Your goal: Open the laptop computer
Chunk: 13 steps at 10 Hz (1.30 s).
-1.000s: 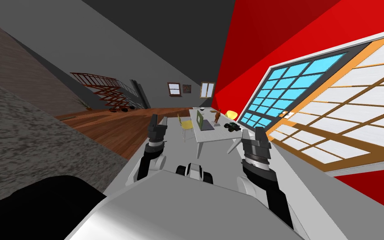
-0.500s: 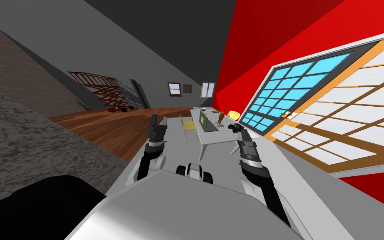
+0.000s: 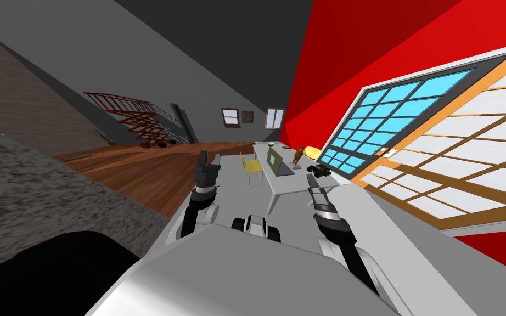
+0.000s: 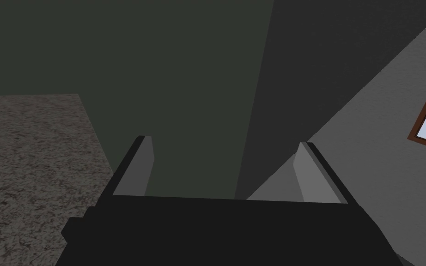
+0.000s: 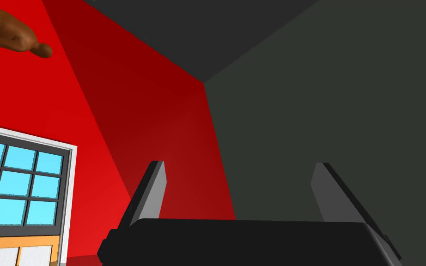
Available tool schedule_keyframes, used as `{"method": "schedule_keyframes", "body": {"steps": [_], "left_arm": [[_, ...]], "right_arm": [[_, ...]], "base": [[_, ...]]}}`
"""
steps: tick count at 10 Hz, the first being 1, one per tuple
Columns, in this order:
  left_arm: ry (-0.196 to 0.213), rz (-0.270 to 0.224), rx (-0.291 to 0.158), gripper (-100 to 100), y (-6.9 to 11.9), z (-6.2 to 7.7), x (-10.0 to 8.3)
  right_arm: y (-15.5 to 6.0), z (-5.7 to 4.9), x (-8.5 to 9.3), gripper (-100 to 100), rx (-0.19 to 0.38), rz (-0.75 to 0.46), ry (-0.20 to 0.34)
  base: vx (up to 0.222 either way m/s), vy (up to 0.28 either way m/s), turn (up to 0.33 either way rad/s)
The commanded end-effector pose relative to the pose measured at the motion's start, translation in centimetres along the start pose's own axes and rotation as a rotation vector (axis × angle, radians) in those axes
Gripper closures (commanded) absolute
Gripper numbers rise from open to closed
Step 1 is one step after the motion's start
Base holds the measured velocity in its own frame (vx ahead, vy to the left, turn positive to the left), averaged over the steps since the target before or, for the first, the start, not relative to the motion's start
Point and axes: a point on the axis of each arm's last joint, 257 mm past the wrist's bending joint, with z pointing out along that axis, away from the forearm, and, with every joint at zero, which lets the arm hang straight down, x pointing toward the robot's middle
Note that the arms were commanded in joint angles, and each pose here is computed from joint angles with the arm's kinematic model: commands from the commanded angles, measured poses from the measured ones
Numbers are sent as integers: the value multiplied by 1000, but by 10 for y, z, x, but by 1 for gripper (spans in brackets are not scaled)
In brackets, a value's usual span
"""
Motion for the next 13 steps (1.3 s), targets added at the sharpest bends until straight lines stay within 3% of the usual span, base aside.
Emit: {"method": "schedule_keyframes", "body": {"steps": [1, 7, 10, 13], "left_arm": [[0, 0, 0, 0, 0, 0, 0], [0, 0, 0, 0, 0, 0, 0], [0, 0, 0, 0, 0, 0, 0], [0, 0, 0, 0, 0, 0, 0]], "right_arm": [[-23, -5, 15, -100, 34, -109, 59], [-86, -29, 37, -100, 116, -440, 239], [-121, -43, 32, -100, 149, -626, 336], [-156, -54, 14, -100, 178, -817, 423]], "base": [[53, 151, -17], [78, 184, -22], [101, 163, -20], [118, 130, -23]]}}
